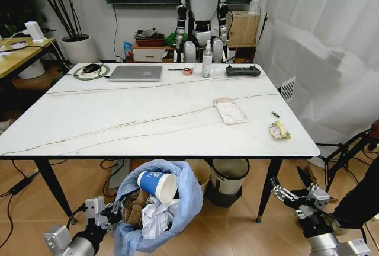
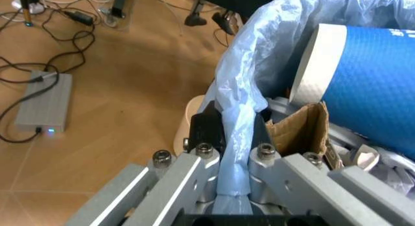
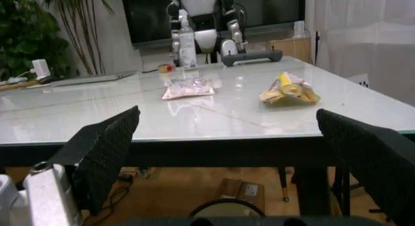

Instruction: Pick up the trash bin and place the trash from the table into it.

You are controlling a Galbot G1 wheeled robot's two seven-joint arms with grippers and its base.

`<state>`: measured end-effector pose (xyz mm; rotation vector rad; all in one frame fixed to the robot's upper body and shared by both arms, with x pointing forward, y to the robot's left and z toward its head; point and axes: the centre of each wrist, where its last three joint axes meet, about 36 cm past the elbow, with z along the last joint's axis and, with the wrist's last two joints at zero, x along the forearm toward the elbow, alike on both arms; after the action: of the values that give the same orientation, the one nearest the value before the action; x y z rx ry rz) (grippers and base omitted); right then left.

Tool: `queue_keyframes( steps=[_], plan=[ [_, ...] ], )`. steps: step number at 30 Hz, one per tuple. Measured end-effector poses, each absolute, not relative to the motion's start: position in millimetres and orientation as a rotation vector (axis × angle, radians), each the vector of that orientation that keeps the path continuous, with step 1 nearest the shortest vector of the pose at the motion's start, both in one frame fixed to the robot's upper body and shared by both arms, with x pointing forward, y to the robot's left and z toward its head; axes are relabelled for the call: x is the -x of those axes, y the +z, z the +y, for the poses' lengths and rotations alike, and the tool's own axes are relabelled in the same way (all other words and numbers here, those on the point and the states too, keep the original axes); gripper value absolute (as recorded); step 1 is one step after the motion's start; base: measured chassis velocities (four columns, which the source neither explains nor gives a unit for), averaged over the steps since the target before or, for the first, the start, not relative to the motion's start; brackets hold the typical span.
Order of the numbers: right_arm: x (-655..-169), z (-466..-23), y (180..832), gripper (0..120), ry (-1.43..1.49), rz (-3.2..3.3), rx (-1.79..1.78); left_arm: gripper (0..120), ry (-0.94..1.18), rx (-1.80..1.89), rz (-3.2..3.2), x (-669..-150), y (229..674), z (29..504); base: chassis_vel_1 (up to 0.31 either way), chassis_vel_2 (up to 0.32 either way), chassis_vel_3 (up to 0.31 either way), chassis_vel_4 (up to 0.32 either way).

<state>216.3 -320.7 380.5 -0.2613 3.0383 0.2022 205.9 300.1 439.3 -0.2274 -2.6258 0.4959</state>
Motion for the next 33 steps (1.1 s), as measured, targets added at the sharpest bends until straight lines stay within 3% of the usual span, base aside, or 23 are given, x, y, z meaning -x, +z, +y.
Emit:
queue_keyframes(
  steps=[17, 27, 33],
  plan=[
    [-227.6, -317.7, 393.1, 100, 0.167, 2.973, 0.304, 1, 0.508, 0.217, -2.62, -198.4, 439.9, 295.8, -0.093, -0.09, 0.09, 0.092],
    [-260.2, -292.2, 436.4, 100, 0.142, 3.034, 0.114, 1, 0.509, 0.172, -2.639, -194.7, 442.4, 299.1, 0.0, 0.0, 0.0, 0.0],
    [-295.4, -292.5, 474.8, 100, 0.186, 3.055, 0.27, 1, 0.497, 0.148, -2.653, -189.0, 447.4, 298.1, 0.0, 0.0, 0.0, 0.0]
  ],
)
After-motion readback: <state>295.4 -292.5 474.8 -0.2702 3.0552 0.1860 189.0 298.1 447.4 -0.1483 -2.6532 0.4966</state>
